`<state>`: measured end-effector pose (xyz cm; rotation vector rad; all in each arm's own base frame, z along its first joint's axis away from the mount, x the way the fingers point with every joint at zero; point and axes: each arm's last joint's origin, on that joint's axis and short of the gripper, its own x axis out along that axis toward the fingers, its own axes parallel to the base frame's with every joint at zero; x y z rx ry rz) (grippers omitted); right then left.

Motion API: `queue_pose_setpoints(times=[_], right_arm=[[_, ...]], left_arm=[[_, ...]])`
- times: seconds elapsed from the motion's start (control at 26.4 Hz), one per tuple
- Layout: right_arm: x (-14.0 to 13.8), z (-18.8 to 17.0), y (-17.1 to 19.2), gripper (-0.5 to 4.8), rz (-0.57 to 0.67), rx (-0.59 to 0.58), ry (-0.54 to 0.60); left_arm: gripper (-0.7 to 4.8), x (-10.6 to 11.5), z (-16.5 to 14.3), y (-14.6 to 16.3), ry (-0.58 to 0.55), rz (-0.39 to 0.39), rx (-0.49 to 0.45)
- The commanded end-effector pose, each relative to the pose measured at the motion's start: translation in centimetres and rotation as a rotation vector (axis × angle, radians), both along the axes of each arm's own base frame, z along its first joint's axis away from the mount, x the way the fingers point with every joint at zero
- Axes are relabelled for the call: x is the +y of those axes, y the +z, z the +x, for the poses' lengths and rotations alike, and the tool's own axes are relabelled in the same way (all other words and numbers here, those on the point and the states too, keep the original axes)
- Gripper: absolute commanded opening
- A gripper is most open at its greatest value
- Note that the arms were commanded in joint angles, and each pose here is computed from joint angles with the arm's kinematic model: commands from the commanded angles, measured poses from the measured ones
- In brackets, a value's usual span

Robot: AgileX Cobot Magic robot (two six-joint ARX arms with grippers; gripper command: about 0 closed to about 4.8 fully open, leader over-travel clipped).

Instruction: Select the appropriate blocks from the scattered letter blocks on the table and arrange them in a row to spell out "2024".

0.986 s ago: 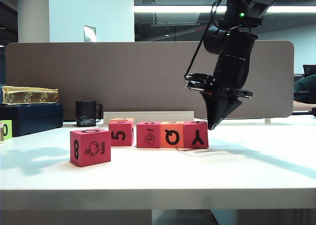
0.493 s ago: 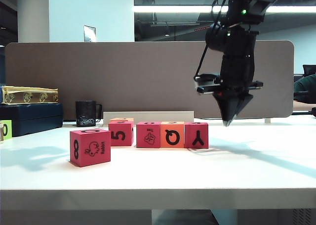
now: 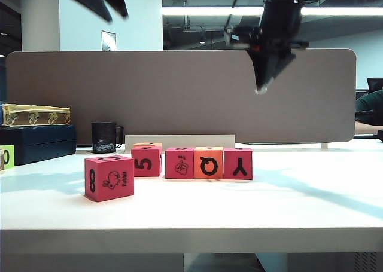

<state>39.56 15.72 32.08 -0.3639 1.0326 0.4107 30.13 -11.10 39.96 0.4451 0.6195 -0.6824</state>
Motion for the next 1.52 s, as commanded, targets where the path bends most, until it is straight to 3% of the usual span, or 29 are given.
queue_pose_setpoints(times=[0.04,0.27,0.46,0.76,1.4,1.52], right_arm=[[0.8,-1.0,1.9,-0.06,0.028,-0.015,0.038],[2.1,-3.4,4.1,-0.06,0.05,-0.006,0.102],[2.3,-4.8,5.2,-0.06,0.046,0.002,0.123],[3.6,-8.7,8.9,-0.06,0.102,-0.091,0.209],[5.5,-11.3,9.8,-0.06,0.143,-0.07,0.31],[5.6,-11.3,9.8,-0.06,0.143,-0.071,0.309]], left_arm=[[2.72,-0.7,2.2,-1.9,0.008,-0.002,0.034],[2.6,-2.0,6.0,-5.8,0.042,-0.013,0.092],[1.41,-2.2,6.7,-6.4,0.016,0.008,0.063],[-0.06,-1.2,7.8,-6.1,0.044,-0.02,-0.008],[-0.06,-2.8,12.3,-13.6,-0.002,-0.041,0.097],[-0.06,-2.9,12.7,-15.2,-0.003,-0.026,0.156]])
